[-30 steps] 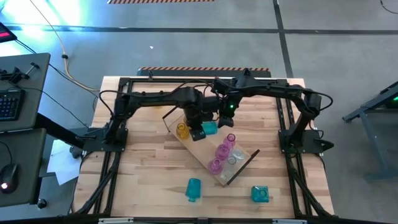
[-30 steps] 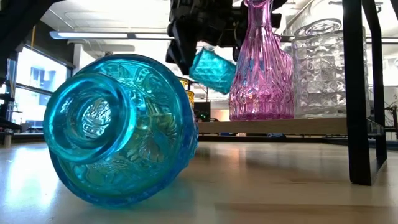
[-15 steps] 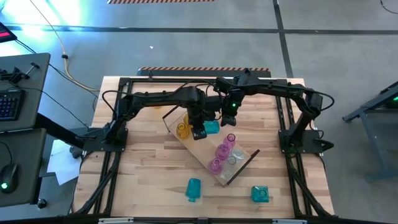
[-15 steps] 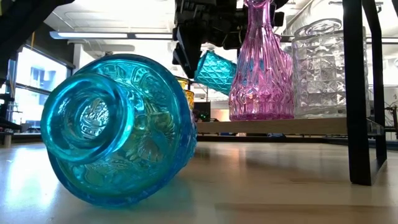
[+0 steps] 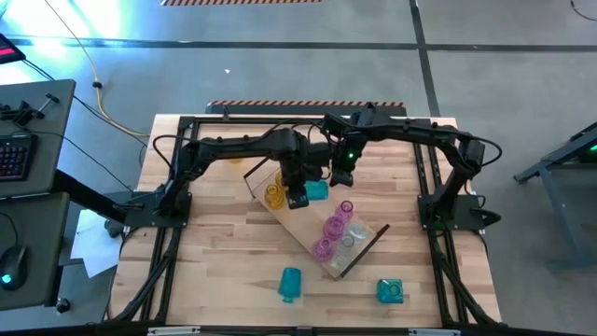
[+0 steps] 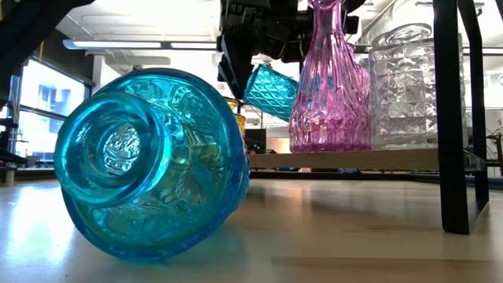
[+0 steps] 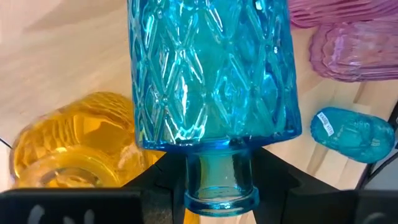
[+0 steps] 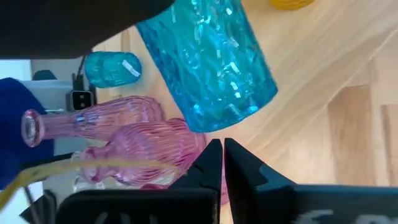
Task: Sort vases onto shelf
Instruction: Put the left blue crystal vase on the shelf
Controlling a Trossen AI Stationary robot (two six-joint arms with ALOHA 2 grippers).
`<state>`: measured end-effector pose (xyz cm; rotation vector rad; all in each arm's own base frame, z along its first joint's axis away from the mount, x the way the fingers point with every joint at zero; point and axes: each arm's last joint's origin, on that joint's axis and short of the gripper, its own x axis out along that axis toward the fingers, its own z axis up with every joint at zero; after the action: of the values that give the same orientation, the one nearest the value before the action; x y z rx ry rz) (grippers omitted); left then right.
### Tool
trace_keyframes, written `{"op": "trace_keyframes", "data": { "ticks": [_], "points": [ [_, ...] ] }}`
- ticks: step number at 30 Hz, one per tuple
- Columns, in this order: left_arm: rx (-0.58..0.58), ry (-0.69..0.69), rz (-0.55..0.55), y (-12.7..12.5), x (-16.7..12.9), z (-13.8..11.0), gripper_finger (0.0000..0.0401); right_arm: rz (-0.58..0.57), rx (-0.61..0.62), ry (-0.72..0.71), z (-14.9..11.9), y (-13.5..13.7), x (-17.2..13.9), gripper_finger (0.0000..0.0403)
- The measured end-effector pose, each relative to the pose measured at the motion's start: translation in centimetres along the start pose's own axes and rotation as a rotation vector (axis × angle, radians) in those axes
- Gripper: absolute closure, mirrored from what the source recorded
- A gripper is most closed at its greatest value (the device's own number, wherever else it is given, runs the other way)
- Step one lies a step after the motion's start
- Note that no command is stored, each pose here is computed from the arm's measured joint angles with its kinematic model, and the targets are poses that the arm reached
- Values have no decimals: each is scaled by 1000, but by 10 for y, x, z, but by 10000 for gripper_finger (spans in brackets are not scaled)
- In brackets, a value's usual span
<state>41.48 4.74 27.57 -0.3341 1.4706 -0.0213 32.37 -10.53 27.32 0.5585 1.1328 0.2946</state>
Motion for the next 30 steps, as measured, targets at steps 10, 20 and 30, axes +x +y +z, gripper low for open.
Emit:
{"op": "trace_keyframes", "data": {
  "ticks": [10, 20, 30],
  "points": [
    [40, -48, 21, 13, 0, 6, 289, -26, 95, -16, -11, -22, -28, 403],
    [120, -64, 29, 12, 0, 8, 289, -125, 133, -299, -52, 7, -122, 403],
    [290, -95, 124, 12, -11, 11, 289, -118, 197, -431, -77, 48, -150, 403]
  ]
}}
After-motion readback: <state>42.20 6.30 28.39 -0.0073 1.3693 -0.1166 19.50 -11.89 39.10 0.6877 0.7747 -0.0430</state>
